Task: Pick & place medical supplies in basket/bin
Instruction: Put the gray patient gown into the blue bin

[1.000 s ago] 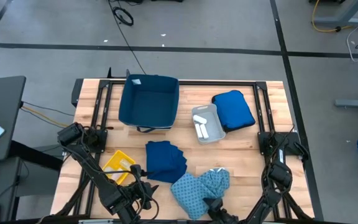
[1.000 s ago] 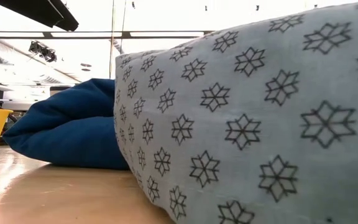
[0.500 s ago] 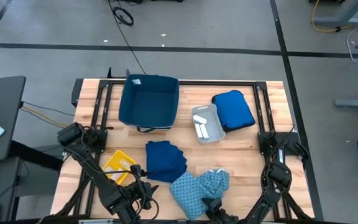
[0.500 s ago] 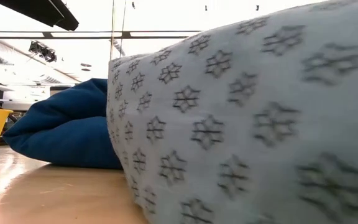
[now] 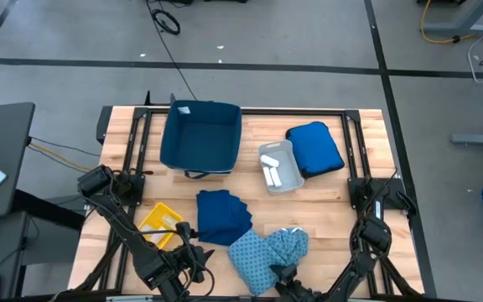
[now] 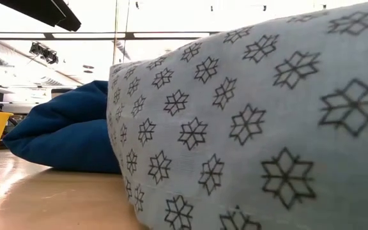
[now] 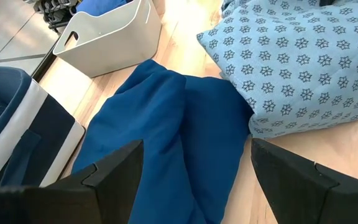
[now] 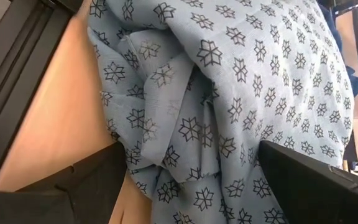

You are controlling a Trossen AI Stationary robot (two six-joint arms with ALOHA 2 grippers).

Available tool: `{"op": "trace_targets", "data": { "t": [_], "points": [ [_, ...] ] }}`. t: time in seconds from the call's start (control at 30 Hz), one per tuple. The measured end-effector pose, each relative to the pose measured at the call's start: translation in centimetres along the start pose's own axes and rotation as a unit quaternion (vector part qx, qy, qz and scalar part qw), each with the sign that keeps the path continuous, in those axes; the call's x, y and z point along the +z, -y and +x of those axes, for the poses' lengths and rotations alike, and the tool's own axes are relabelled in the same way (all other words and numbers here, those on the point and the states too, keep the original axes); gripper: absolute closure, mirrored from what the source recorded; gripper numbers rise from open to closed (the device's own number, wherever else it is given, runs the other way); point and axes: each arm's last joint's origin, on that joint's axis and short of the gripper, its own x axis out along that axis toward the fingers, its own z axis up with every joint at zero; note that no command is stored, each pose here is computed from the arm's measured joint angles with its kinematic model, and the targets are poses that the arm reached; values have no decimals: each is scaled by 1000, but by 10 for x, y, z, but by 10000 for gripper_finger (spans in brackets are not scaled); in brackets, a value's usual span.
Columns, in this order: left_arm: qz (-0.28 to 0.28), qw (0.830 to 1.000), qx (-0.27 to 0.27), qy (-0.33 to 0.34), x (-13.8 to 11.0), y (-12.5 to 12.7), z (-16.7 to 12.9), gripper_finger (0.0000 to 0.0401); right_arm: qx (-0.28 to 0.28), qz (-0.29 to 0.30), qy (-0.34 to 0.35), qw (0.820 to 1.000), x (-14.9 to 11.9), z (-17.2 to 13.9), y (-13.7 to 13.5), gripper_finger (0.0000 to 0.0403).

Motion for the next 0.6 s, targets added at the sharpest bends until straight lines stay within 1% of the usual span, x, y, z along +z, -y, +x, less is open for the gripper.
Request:
{"op": "trace_targets", "data": {
  "t": [0.13,0.27,0.6],
  "points": [
    [0,1000,0,0,0,0,0,103,0,19,-4,1000,1,3,2,30],
    [-1,1000,0,0,0,0,0,103,-7,25,0,1000,2,4,3,30],
    [-1,1000,-1,0,0,0,0,103,-5,39,0,999,3,6,3,30]
  ]
}}
